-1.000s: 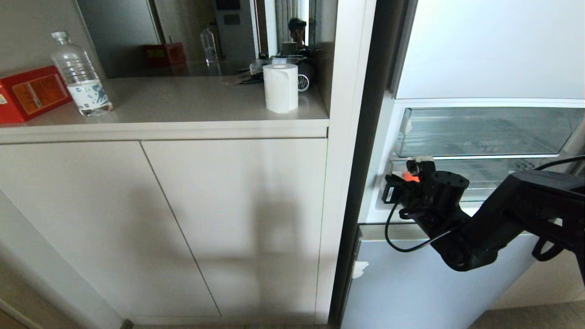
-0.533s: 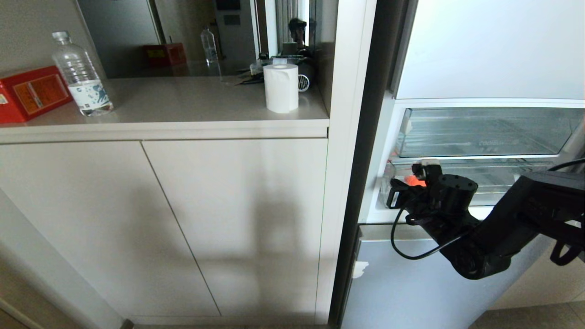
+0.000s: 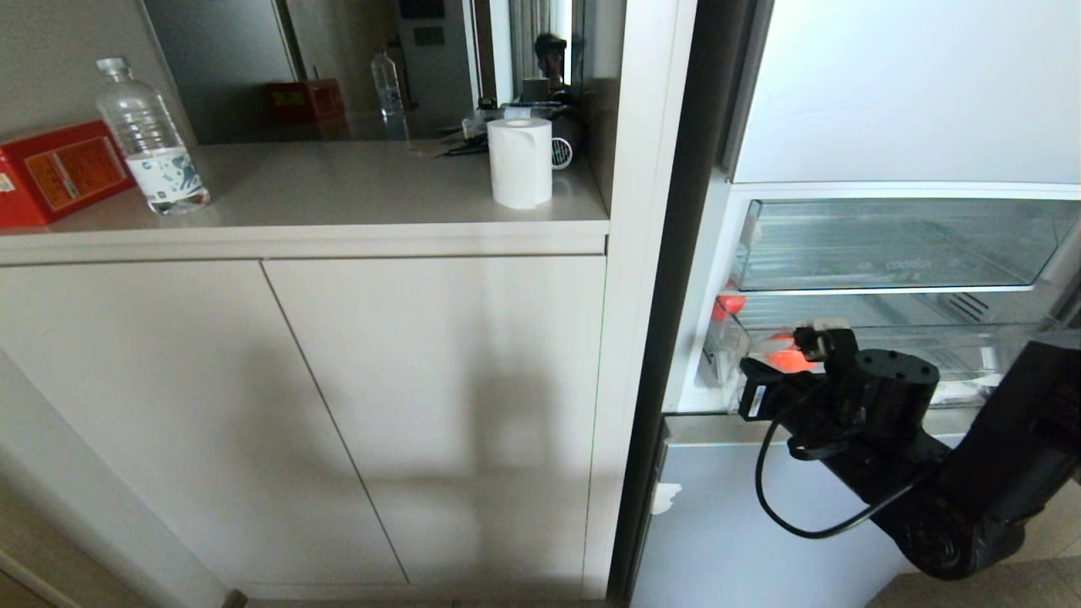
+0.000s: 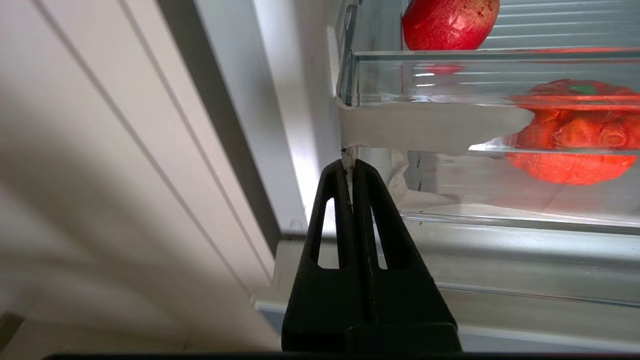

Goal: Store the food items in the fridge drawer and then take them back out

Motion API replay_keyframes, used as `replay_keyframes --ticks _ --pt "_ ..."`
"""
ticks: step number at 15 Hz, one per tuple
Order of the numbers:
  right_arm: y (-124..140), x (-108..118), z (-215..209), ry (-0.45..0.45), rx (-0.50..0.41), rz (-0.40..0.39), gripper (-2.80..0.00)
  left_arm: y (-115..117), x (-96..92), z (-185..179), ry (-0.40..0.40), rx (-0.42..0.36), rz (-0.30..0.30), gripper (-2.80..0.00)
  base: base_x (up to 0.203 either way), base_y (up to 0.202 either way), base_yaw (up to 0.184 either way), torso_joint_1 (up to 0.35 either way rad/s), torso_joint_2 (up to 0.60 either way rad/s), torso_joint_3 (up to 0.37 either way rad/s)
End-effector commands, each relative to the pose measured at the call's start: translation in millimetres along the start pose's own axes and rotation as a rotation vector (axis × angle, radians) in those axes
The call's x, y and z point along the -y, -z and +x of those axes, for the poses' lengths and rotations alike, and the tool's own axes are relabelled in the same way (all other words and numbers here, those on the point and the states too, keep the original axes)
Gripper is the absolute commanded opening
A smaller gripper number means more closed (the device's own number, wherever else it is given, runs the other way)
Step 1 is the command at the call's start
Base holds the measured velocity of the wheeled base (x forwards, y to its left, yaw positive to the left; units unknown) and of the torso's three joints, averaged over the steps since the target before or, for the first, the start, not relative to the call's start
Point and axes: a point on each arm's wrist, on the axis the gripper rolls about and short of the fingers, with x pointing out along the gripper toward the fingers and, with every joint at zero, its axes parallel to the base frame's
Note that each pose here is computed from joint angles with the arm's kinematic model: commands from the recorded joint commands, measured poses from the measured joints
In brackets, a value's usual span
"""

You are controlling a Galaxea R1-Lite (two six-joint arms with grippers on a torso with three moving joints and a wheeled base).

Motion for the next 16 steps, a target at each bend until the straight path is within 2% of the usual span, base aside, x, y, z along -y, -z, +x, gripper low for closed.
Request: replay_keyframes --ticks 1,2,5,8,11,13,16 --pt "-3 -2 -20 -0.007 0.008 0.001 0.0 0 0.0 0 0.0 -0.001 0.0 -2.8 0.0 0.0 0.0 0.0 0.0 0.0" --pt "-2 -2 -24 -0.009 0.014 0.002 0.0 0 0.0 0 0.0 -0.001 0.0 -2.8 0.0 0.0 0.0 0.0 0.0 0.0" --pt "10 -1 -45 -0.008 -0.066 -0.001 0.0 0 0.0 0 0.0 -0.001 0.0 -2.8 0.0 0.0 0.0 0.0 0.0 0.0" --pt "3 2 -80 -0.003 -0.088 0.033 0.0 0 0.0 0 0.0 -0.001 0.0 -2.8 0.0 0.0 0.0 0.0 0.0 0.0" --pt "-22 5 -110 0.007 0.0 0.044 0.0 0 0.0 0 0.0 -0.001 0.0 -2.8 0.0 0.0 0.0 0.0 0.0 0.0" --pt "-41 13 -121 0.048 0.048 0.038 0.0 0 0.0 0 0.0 -0.001 0.0 -2.8 0.0 0.0 0.0 0.0 0.0 0.0" --pt "-76 38 -112 0.172 0.009 0.025 0.0 0 0.0 0 0.0 -0.001 0.0 -2.8 0.0 0.0 0.0 0.0 0.0 0.0"
